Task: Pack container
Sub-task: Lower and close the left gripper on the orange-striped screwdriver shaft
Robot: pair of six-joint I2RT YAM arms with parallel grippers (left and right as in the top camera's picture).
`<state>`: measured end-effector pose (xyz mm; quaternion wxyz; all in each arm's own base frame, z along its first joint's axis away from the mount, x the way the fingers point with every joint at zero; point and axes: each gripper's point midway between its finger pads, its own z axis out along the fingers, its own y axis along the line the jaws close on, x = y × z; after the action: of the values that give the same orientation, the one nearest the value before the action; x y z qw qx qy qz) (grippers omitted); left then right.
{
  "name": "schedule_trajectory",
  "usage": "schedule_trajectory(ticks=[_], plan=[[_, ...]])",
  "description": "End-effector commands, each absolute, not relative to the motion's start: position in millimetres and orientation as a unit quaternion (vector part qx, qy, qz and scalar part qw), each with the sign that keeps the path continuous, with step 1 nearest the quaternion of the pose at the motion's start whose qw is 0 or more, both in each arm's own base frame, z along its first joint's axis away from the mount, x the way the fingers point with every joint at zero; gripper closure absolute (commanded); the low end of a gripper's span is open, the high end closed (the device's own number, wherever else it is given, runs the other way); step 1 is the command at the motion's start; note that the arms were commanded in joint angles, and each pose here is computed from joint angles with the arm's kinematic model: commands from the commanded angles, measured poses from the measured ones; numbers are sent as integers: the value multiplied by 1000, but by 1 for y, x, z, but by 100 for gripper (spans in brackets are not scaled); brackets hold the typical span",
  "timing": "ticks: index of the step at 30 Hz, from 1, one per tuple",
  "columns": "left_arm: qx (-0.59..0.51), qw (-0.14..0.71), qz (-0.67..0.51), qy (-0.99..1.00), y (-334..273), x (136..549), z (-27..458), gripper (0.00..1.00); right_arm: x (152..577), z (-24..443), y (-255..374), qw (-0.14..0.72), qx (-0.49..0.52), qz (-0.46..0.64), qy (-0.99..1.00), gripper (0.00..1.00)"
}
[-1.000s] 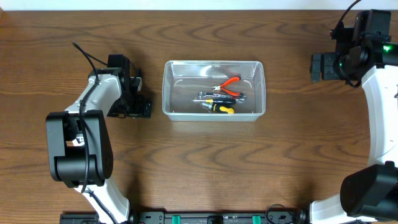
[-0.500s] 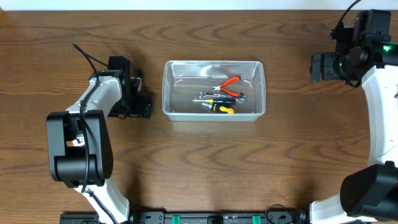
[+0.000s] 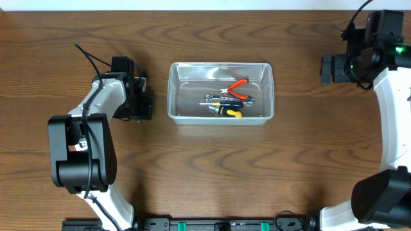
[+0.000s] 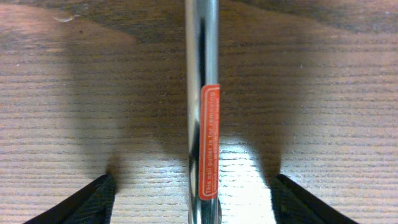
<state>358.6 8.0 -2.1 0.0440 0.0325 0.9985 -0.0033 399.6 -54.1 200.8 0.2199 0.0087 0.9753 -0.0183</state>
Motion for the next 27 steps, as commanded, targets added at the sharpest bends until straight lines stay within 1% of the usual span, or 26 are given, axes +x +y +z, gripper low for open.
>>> schedule_trajectory(ticks=[1,4,8,10,11,16,19,21,22,27], plan=[[35,29,-8,999,6,349,-7,30,400,201,-60,221,7,-25,975,1],[35,26,-8,999,6,348,-7,35,400,201,-60,221,7,-25,975,1],[35,26,-8,999,6,348,-7,44,400,201,-60,221,7,-25,975,1],[35,26,-8,999,6,348,-7,52,400,201,-60,221,7,-25,975,1],[35,26,-8,999,6,348,-7,55,400,201,-59,221,7,-25,975,1],[35,26,-8,999,6,348,-7,57,400,201,-60,221,7,-25,975,1],[35,26,-8,999,6,348,-7,61,400,201,-60,221,7,-25,975,1],[35,26,-8,999,6,348,-7,61,400,201,-60,221,7,-25,975,1],[35,26,-8,999,6,348,-7,64,400,201,-60,221,7,-25,975,1],[35,26,-8,999,6,348,-7,67,400,201,-60,221,7,-25,975,1]])
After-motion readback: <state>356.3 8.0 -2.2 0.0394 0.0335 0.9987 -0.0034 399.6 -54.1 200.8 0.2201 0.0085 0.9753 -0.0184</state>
